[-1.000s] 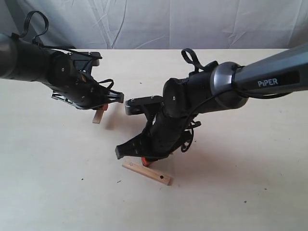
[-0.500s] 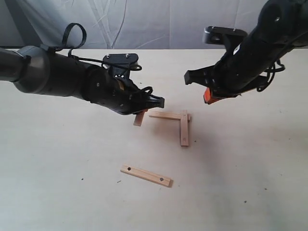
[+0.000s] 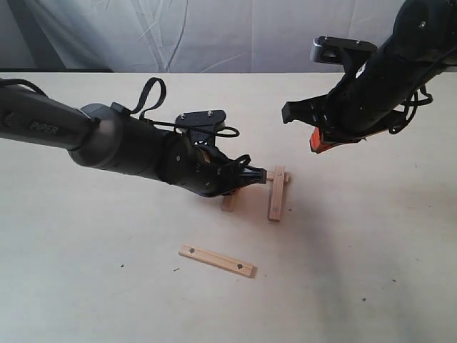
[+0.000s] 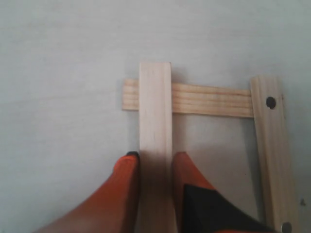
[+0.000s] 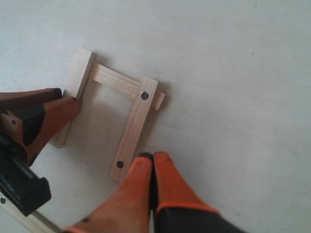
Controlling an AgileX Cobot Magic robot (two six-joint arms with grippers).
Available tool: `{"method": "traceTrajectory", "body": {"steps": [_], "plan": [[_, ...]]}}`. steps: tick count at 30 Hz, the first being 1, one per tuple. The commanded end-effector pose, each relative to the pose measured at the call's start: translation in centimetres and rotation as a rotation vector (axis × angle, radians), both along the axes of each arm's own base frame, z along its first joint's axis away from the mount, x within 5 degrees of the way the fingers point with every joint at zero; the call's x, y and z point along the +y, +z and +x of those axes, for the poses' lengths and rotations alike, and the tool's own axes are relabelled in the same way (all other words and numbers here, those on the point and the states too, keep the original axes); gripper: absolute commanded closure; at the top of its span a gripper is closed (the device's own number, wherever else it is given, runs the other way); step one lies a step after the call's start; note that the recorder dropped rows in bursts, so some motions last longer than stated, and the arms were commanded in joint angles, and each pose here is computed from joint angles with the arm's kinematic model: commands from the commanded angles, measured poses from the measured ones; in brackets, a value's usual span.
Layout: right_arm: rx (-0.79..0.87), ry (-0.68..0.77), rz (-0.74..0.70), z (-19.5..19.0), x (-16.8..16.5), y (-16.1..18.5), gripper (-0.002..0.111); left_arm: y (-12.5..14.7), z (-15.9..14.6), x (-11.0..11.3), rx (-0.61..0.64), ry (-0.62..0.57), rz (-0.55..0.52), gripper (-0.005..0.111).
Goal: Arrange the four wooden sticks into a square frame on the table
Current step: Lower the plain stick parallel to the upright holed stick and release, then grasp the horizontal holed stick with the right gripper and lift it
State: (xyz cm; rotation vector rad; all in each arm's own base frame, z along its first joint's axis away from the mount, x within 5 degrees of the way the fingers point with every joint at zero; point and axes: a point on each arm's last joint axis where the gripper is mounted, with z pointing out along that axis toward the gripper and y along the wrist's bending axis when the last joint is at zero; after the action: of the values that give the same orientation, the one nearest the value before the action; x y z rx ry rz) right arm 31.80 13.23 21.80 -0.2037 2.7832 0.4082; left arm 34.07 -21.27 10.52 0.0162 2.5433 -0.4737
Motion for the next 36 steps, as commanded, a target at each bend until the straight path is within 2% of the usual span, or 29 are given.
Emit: {"method": "traceTrajectory", "body": {"steps": [1,3,4,7,8,9,12,15,18,22,26,29,34,36], "plan": [[-0.021,0.021,-0.014,0.1,-0.3,0.2,0.108,-0.4,-0.1,-0.1,-0.015,-0.059,0.044,0.106],[-0.016,0.022,-0.015,0.0,-0.3,0.2,0.108,0.0,0.0,0.2,-0.024,-0.07,0.054,0.096],[-0.014,0.023,-0.015,0.0,-0.3,0.2,0.104,0.6,0.2,0.3,-0.042,-0.074,0.053,0.087],[-0.014,0.031,-0.018,0.0,-0.3,0.2,0.088,1.5,0.5,0.8,-0.075,-0.089,0.064,0.068],[-0.018,0.043,-0.021,0.0,-0.3,0.2,0.081,1.8,0.4,0.9,-0.076,-0.101,0.074,0.064],[-0.016,0.046,-0.017,-0.1,-0.2,0.2,0.078,2.1,0.4,1.1,-0.076,-0.105,0.08,0.062],[-0.01,0.088,-0.006,-0.3,0.1,0.2,0.075,3.6,0.5,1.9,-0.086,-0.109,0.09,0.062],[-0.011,0.201,-0.008,-1.0,1.3,0.2,0.075,6.3,0.7,4.0,-0.115,-0.126,0.146,0.062],[-0.025,0.349,-0.022,-2.4,3.9,0.2,0.075,8.5,1.2,7.9,-0.095,-0.066,0.192,0.062],[-0.005,0.55,-0.049,-5.2,8.4,-1.1,0.075,11.1,1.0,14.1,-0.02,0.088,0.213,0.062],[0.043,0.701,-0.104,-7.0,11.7,-3.9,0.075,13.5,-0.1,18.1,0.016,0.188,0.227,0.062],[0.054,0.823,-0.193,-7.8,13.6,-5.5,0.074,15.6,-1.3,19.4,-0.007,0.215,0.239,0.062],[0.074,0.954,-0.306,-8.2,15.5,-7.2,0.054,19.1,-3.3,19.8,-0.1,0.226,0.244,0.062],[0.068,0.985,-0.315,-8.2,15.9,-7.6,0.053,19.9,-3.7,19.8,-0.125,0.23,0.236,0.062]]}}
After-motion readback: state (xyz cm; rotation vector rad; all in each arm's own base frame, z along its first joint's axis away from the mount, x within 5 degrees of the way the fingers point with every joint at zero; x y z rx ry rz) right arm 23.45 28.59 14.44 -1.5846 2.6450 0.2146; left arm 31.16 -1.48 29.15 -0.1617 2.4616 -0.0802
